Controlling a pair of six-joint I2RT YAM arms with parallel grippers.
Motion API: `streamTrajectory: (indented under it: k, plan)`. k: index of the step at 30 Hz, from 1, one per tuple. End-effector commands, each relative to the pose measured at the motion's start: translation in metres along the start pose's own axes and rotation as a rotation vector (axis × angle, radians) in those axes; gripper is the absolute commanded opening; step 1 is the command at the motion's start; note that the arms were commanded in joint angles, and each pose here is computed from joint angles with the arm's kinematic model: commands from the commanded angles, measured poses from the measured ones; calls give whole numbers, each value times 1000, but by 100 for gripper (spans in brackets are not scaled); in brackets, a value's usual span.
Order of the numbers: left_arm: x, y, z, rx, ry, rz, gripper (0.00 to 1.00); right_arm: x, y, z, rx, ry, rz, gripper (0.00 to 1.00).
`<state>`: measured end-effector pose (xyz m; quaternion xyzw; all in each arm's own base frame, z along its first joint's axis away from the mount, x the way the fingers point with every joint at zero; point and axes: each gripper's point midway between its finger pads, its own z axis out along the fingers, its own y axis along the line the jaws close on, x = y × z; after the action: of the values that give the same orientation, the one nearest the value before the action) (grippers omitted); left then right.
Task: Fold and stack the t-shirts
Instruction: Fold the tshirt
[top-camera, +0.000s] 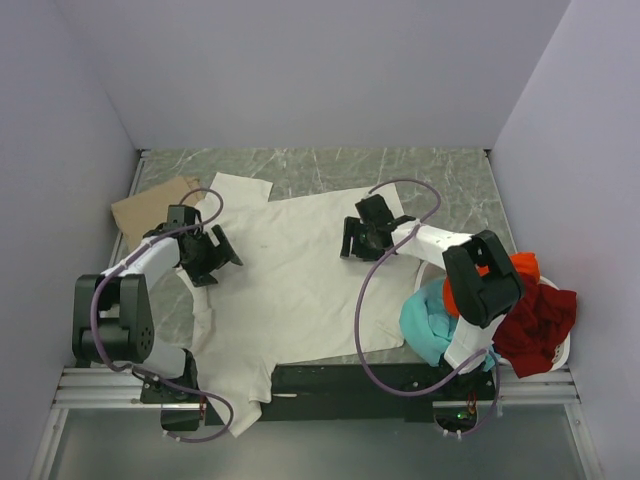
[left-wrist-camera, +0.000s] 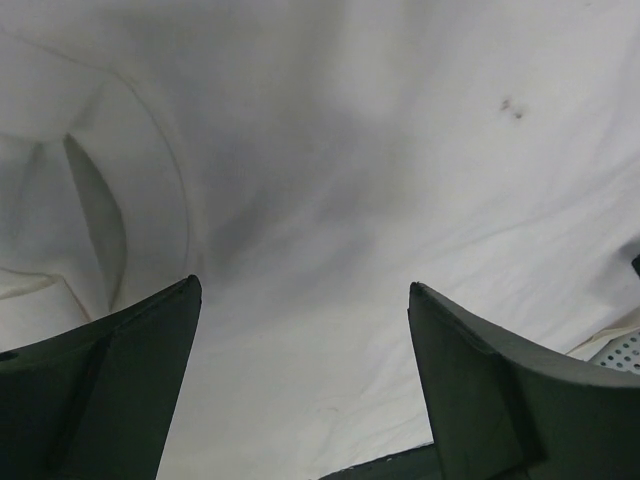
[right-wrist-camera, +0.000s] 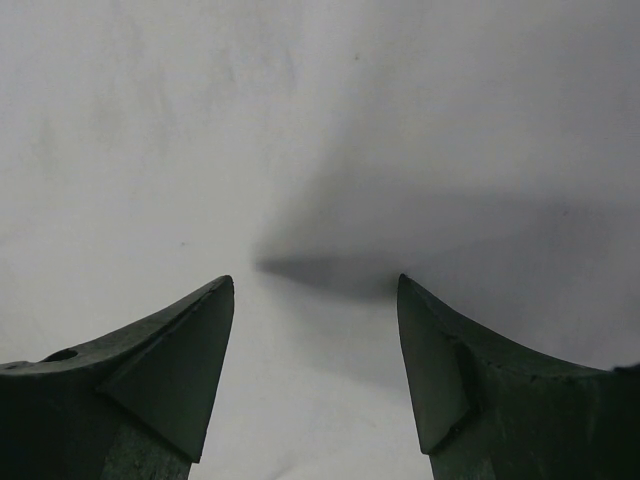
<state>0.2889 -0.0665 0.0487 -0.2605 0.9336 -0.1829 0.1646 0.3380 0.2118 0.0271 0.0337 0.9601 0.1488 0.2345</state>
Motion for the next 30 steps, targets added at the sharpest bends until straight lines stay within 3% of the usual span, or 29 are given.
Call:
streamTrajectory:
  k: [1, 10, 19, 25, 30]
  plan:
    - [-4, -2, 3, 19, 15, 33, 90, -8, 4, 0, 7, -10, 8, 73]
    - [-23, 18, 32, -110, 23, 53, 90, -12, -9, 7, 27, 17, 50, 73]
    - [-61, 12, 60, -151, 5, 69, 89, -27, -19, 14, 36, 48, 91, 73]
    - [-93, -6, 72, -148, -25, 104, 89, -46, -18, 18, 45, 50, 97, 73]
    - [-111, -46, 73, -99, -63, 198, 89, -60, -15, 17, 45, 43, 91, 73]
